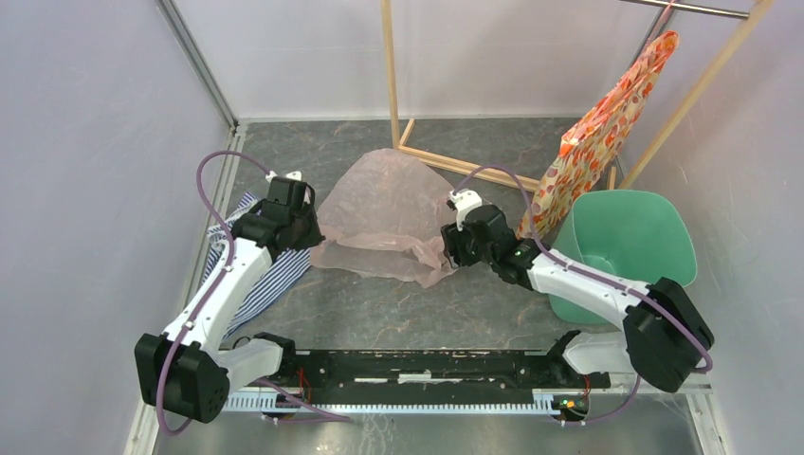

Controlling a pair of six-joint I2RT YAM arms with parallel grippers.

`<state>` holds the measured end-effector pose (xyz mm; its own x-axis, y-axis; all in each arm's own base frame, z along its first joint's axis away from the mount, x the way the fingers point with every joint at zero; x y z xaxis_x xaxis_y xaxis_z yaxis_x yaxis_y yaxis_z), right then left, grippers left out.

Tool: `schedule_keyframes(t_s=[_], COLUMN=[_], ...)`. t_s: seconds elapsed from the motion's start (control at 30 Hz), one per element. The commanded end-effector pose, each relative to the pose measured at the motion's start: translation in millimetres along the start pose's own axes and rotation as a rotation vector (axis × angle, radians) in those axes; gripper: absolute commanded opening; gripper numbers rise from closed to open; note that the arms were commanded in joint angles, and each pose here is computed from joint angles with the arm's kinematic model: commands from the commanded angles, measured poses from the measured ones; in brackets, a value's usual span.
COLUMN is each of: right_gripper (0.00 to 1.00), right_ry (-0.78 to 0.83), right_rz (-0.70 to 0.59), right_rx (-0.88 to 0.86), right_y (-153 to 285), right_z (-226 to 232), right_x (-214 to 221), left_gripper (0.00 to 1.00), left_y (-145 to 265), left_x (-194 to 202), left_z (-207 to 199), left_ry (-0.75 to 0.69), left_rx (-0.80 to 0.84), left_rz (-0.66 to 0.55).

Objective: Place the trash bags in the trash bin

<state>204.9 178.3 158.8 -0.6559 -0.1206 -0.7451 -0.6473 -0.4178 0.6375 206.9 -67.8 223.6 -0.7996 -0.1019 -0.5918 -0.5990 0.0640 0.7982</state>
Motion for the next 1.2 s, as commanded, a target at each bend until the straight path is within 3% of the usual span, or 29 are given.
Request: schedule_keyframes(t_s=[0.0, 0.07, 0.2, 0.33, 0.47, 0.53, 0.6, 0.67, 0.73, 0.83, 0.9, 1.0, 1.17], right_gripper=[0.61, 0.57, 0.01, 0.00, 0.00, 0.00, 0.00, 0.00, 0.00, 0.00, 0.00, 0.00, 0.00], right_ry=[0.015, 0.019, 0.018, -0.003, -0.020, -0.025, -0.022, -0.023, -0.025, -0.005, 0.002, -0.007, -0.011], right_rz=[-0.077, -0.075, -0.089, -0.318, -0.736, -0.887, -0.947, -0.850, -0.652, -0.353, -0.225, -0.181, -0.228], right_rx=[-0.040, -0.032, -0.051, -0.087, -0.229, -0.282, -0.338, -0.361, -0.324, -0.228, -0.190, -0.196, -0.211], right_y=[-13, -16, -10, 71, 223, 274, 288, 252, 187, 95, 67, 62, 84], right_z=[5, 5, 20, 46, 64, 64, 62, 63, 60, 53, 49, 50, 60], right_x=[-13, -14, -54, -159, -261, -275, -267, -243, -200, -107, -60, -31, -52], left_gripper=[0.02, 0.02, 0.02, 0.02, 0.02, 0.02, 0.02, 0.02, 0.02, 0.02, 0.02, 0.02, 0.02], left_y=[3, 3, 15, 90, 251, 310, 325, 292, 226, 127, 89, 71, 98], left_x=[-12, -14, -29, -89, -158, -166, -163, -154, -134, -77, -38, -1, 1], left_z=[-2, -3, -9, -28, -48, -47, -44, -43, -39, -27, -19, -10, -7], left_ry=[-0.035, -0.035, -0.033, -0.002, 0.038, 0.029, 0.009, -0.002, 0.012, 0.038, 0.048, 0.055, 0.052], left_rx=[0.033, 0.042, 0.093, 0.228, 0.521, 0.608, 0.626, 0.578, 0.472, 0.339, 0.307, 0.281, 0.296], left_rz=[-0.054, -0.056, -0.093, -0.290, -0.744, -0.936, -1.012, -0.927, -0.736, -0.443, -0.309, -0.214, -0.251])
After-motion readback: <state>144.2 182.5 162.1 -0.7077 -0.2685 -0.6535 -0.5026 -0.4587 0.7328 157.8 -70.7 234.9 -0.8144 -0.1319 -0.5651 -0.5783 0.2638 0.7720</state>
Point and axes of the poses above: each gripper's point midway between its finger pads, its own y axis back along the fingers, its own z axis along the line the jaws close on, x = y × z, the point moved 10 cm from there along y, back along the fingers, and after that the axes turned 9 degrees about -y, right-handed, at the moved point
